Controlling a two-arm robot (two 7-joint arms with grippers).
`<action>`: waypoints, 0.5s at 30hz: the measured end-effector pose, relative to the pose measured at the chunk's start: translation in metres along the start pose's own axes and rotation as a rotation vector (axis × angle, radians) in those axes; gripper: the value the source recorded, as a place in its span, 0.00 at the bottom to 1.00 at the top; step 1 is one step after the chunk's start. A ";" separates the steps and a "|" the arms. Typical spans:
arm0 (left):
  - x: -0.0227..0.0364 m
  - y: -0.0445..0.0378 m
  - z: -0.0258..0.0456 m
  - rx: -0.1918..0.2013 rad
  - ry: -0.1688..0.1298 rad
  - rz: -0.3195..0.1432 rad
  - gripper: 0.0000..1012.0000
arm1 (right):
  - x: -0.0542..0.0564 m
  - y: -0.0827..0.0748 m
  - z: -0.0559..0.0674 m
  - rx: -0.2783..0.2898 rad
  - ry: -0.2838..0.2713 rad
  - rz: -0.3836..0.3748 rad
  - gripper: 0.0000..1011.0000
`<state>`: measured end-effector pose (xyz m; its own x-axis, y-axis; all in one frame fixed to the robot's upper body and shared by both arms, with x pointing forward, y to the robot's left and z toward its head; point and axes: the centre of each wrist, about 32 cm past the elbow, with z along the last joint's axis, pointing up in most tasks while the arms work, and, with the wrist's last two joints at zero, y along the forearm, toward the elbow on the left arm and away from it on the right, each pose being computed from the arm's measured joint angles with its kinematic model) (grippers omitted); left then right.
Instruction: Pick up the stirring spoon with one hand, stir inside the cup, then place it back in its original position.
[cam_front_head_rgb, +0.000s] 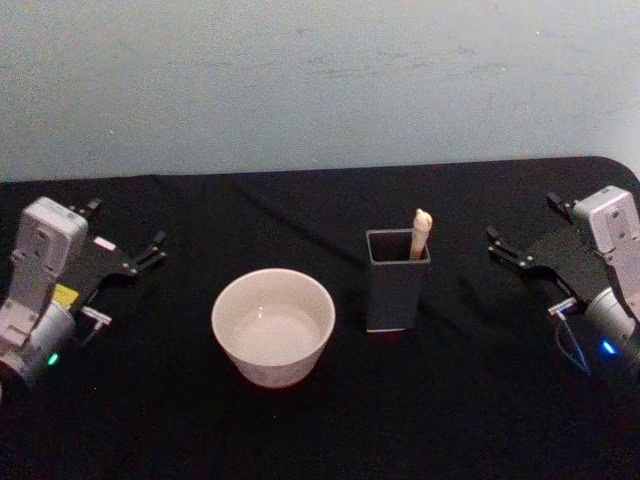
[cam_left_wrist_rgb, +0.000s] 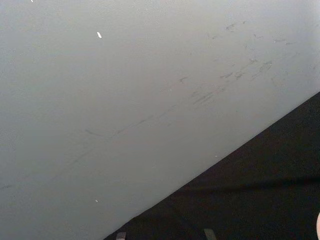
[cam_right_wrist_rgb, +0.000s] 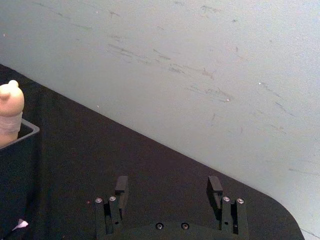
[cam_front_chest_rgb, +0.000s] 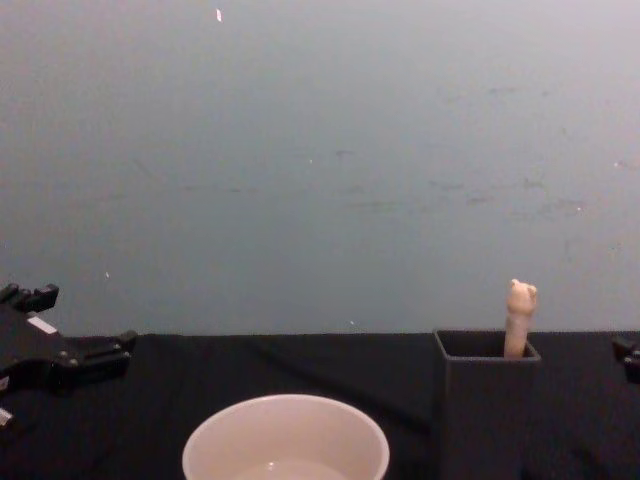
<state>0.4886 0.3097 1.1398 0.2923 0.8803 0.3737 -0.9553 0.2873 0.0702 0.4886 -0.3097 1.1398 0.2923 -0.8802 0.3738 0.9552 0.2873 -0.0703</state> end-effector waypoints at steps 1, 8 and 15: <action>0.0000 0.0000 0.0000 0.000 0.000 0.000 0.99 | 0.000 0.000 0.000 0.000 0.000 0.000 0.99; 0.0000 0.0000 0.0000 0.000 0.000 0.000 0.99 | 0.000 0.000 0.000 0.000 0.000 0.000 0.99; 0.0000 0.0000 0.0000 0.000 0.000 0.000 0.99 | 0.000 0.000 0.000 0.000 0.000 0.000 0.99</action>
<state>0.4886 0.3097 1.1398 0.2923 0.8803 0.3737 -0.9552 0.2873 0.0703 0.4886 -0.3097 1.1398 0.2923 -0.8802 0.3738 0.9552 0.2873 -0.0704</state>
